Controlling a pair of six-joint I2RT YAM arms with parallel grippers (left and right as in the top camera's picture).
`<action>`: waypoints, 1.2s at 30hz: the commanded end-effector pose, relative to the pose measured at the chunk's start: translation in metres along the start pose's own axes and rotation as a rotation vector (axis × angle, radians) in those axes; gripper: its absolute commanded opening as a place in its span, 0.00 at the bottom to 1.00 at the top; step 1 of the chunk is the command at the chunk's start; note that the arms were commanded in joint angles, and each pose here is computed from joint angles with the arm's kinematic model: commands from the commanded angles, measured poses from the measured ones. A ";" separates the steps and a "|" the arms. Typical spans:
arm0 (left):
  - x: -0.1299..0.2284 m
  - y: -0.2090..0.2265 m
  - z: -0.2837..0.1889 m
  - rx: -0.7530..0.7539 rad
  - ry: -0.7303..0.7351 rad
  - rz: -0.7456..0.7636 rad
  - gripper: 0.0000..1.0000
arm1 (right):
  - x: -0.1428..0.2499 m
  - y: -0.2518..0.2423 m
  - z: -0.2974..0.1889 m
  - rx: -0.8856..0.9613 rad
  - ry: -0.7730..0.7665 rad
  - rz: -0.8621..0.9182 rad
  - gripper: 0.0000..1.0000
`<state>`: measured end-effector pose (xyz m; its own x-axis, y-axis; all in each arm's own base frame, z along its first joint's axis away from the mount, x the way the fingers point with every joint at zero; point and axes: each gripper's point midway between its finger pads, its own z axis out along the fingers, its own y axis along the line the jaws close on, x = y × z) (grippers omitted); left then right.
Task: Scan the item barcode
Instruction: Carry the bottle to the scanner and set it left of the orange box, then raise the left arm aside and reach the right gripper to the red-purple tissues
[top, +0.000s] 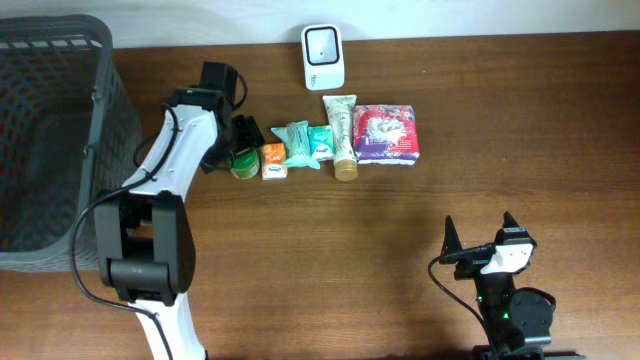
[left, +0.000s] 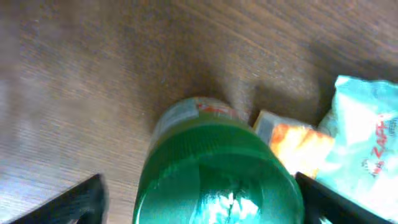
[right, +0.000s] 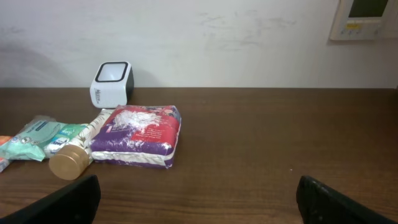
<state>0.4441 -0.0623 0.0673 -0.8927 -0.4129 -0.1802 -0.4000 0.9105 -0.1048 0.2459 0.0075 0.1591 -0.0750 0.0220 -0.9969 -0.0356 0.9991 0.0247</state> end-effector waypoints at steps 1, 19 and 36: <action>-0.029 -0.013 -0.055 0.053 -0.106 0.007 0.99 | 0.003 0.000 0.000 0.001 0.005 0.004 0.99; -0.013 0.030 -0.217 -0.029 -0.290 0.098 0.99 | 0.003 0.000 0.000 0.001 0.005 0.004 0.99; -0.013 0.030 -0.217 -0.030 -0.290 0.097 0.99 | -0.170 0.062 -0.068 -0.529 -0.522 0.478 0.98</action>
<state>0.4000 -0.0298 0.2698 -0.8427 -0.3149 -0.4366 -0.3262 0.9439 -0.0513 0.1945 0.0750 0.3018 0.1889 0.5601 -0.8066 -0.6153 0.7077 0.3473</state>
